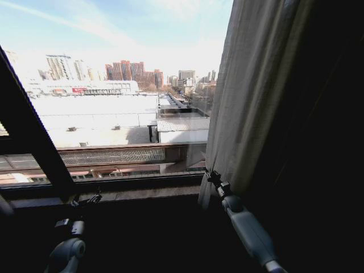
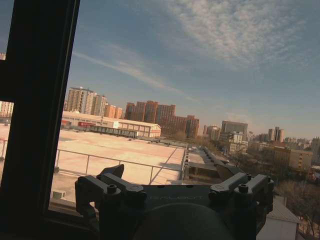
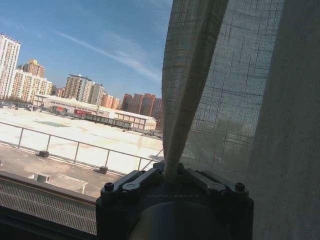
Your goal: Open the curtains by pulling them apart, changing their state from closed to fully open.
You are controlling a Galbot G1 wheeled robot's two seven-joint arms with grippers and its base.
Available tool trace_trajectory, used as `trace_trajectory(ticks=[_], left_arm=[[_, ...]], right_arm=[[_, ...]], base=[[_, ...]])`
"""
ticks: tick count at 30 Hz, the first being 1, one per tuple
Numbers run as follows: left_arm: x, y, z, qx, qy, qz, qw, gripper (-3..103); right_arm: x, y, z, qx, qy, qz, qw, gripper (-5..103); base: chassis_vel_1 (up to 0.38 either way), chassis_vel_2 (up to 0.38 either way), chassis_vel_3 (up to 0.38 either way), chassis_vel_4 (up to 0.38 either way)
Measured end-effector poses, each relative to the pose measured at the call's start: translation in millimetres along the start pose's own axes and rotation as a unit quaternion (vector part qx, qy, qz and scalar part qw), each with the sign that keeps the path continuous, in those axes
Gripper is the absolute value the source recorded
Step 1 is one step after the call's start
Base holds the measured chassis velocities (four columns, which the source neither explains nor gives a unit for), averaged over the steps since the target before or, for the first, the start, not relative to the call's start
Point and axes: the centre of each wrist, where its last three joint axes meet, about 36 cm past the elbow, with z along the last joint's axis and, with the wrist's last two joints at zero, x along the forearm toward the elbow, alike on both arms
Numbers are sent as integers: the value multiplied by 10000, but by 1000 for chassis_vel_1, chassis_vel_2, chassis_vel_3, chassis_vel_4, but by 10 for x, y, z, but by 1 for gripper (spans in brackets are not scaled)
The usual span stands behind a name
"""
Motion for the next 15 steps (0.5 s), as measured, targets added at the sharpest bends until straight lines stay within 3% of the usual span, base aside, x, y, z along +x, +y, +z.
trace_trajectory(ticks=[1,15], left_arm=[[0,0,0,0,0,0,10000,100],[0,0,0,0,0,0,10000,100]], right_arm=[[9,-14,5,-8,0,-75,10000,2],[38,-67,16,-8,50,-112,9999,1]], base=[[0,0,0,0],[-8,-13,13,12]])
